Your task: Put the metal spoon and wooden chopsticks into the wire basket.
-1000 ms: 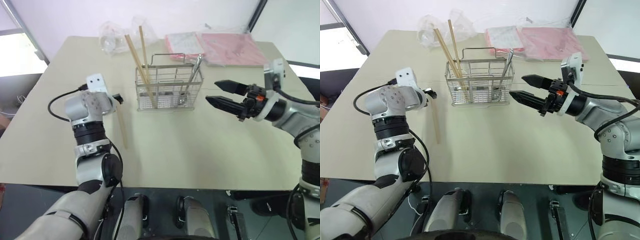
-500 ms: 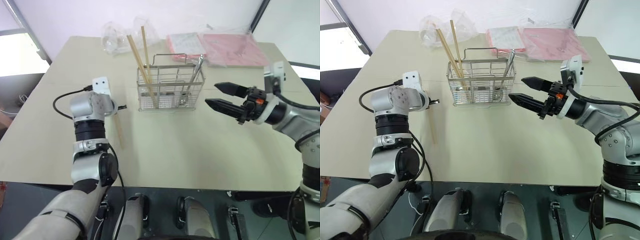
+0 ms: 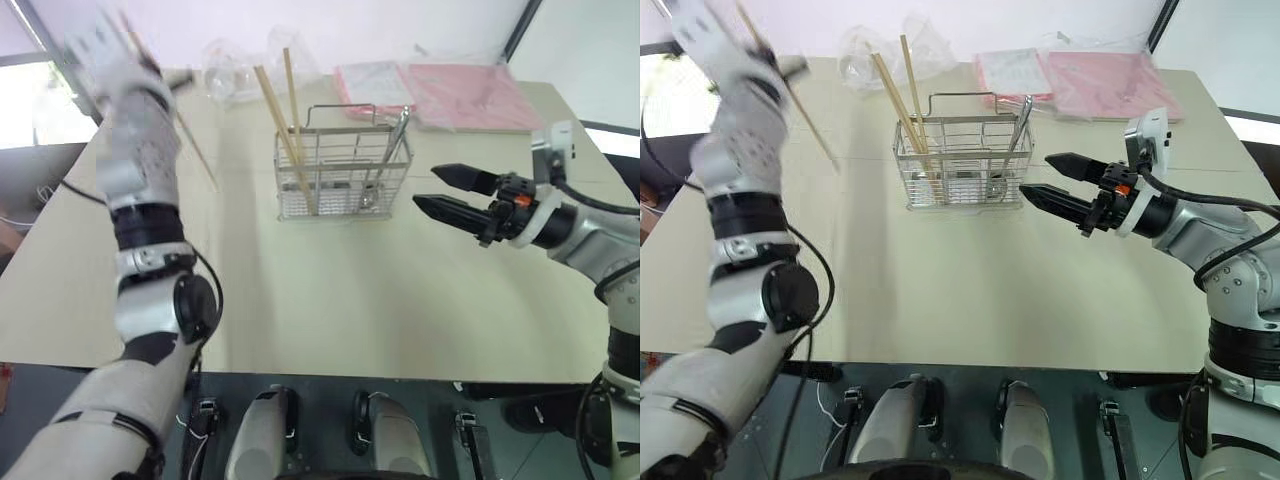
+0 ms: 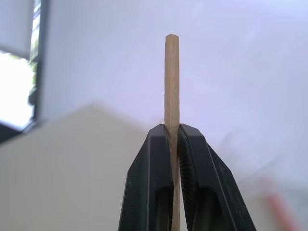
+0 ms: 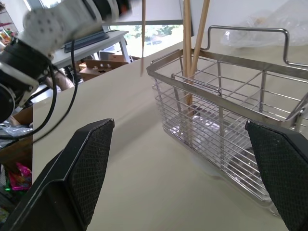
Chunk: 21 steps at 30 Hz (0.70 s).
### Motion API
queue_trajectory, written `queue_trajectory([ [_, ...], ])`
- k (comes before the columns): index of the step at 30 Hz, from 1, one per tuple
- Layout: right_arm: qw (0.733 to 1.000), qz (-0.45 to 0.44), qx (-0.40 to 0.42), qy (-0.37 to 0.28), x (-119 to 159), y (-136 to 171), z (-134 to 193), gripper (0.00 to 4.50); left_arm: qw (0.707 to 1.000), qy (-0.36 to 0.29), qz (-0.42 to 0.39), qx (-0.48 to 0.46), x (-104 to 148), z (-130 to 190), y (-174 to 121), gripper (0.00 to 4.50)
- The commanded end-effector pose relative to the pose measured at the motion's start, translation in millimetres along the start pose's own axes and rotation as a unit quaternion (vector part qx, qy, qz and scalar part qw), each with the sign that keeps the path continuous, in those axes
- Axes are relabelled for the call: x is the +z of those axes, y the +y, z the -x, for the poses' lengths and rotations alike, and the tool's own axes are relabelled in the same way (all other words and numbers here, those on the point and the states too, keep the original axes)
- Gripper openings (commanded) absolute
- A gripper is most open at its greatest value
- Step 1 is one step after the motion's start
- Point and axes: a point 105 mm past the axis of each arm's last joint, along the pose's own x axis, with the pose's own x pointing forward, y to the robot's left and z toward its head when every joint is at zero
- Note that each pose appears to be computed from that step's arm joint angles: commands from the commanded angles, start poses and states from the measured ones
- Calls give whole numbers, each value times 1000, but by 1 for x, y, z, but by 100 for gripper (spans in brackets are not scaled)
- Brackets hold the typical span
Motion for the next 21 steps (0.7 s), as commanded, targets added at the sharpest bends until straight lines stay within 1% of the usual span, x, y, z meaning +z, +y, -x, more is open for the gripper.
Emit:
queue_trajectory([
  [1, 1000, 19, 3, -21, 18, 3, 3, 450, 988, -65, 50, -133, 34, 8, -59, 3],
  [3, 1000, 17, 3, -20, 18, 4, 4, 450, 977, -67, 58, -191, 35, 17, -85, 3],
  [6, 1000, 15, -1, -18, 16, 4, 6, 450, 967, -58, 45, -242, 22, 31, -107, 3],
  [8, 1000, 14, -3, -17, 16, 3, 7, 450, 967, -47, 41, -247, 9, 34, -110, 3],
  [13, 1000, 13, -10, -22, 18, 4, 11, 450, 964, -12, -12, -266, -45, 46, -113, 3],
  [16, 1000, 14, -14, -23, 19, 3, 13, 450, 962, 6, -29, -272, -68, 52, -113, 3],
  [18, 999, 15, -17, -23, 20, 3, 13, 450, 961, 13, -27, -274, -78, 56, -113, 3],
  [21, 999, 17, -22, -24, 21, 2, 14, 450, 960, 19, -19, -277, -85, 61, -114, 117],
])
